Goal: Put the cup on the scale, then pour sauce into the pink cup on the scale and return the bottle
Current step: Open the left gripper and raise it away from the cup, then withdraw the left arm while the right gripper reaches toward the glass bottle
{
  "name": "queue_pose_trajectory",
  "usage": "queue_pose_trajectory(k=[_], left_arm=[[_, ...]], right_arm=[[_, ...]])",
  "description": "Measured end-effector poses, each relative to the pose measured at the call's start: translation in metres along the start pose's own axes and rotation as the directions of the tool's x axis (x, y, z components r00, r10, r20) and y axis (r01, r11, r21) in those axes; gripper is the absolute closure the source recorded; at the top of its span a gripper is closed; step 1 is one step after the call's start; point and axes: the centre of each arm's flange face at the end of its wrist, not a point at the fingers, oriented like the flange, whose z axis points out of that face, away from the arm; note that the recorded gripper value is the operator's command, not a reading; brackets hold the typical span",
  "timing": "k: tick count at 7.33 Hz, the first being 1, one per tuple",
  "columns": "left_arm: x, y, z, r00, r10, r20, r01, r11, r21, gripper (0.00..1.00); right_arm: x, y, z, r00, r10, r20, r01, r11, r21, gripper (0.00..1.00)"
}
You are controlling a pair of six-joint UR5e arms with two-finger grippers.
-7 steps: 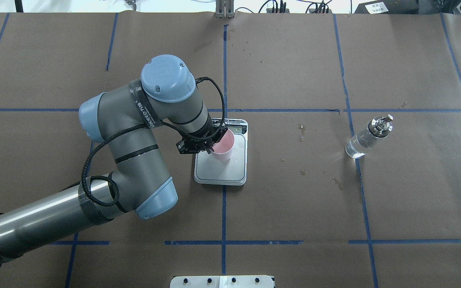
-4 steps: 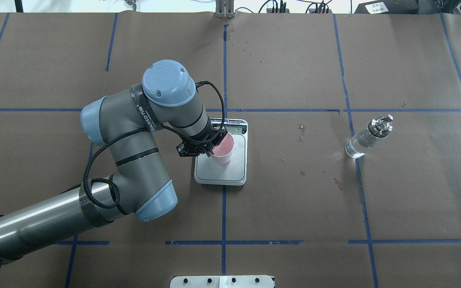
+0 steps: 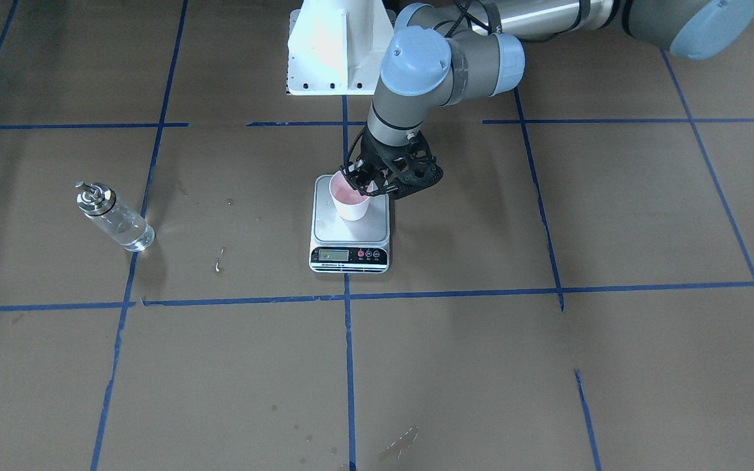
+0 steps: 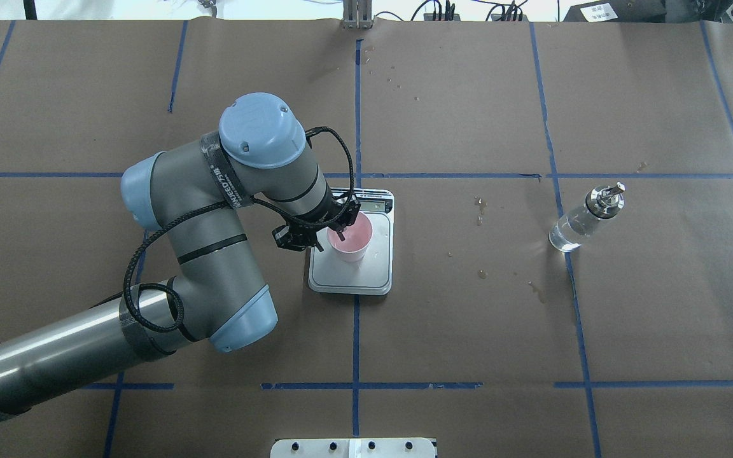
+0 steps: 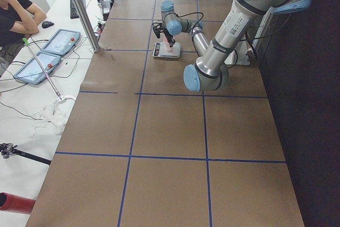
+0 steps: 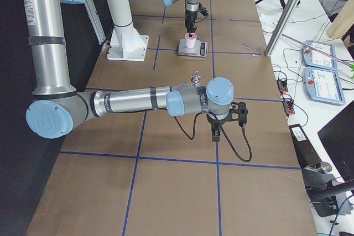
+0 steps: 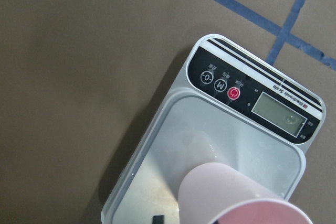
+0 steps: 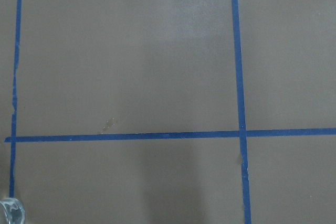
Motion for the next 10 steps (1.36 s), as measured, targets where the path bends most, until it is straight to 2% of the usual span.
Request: queue_pose_trajectory(k=[2, 4, 7, 10], left_arm=[[-0.002, -0.001, -0.036, 0.998, 0.013, -0.053, -0.012, 1.000, 0.009, 0.00], [-0.012, -0.012, -0.079, 0.997, 0.040, -0.072, -0.039, 0.999, 0.017, 0.00], [-0.038, -0.059, -0.137, 0.989, 0.140, -0.049, -0.135, 0.988, 0.078, 0.00], [-0.089, -0.122, -0.179, 0.969, 0.245, -0.016, -0.240, 0.959, 0.151, 0.00]], right_arm=[[-0.012, 0.003, -0.007, 1.000, -0.022, 0.003, 0.022, 1.000, 0.012, 0.00], [-0.037, 0.022, -0.017, 0.998, -0.057, 0.009, 0.057, 0.998, 0.017, 0.00], [-0.146, 0.078, -0.066, 0.999, -0.029, 0.016, 0.029, 0.999, -0.020, 0.00], [-0.254, 0.137, -0.082, 0.999, 0.022, 0.050, -0.020, 0.999, -0.045, 0.00]])
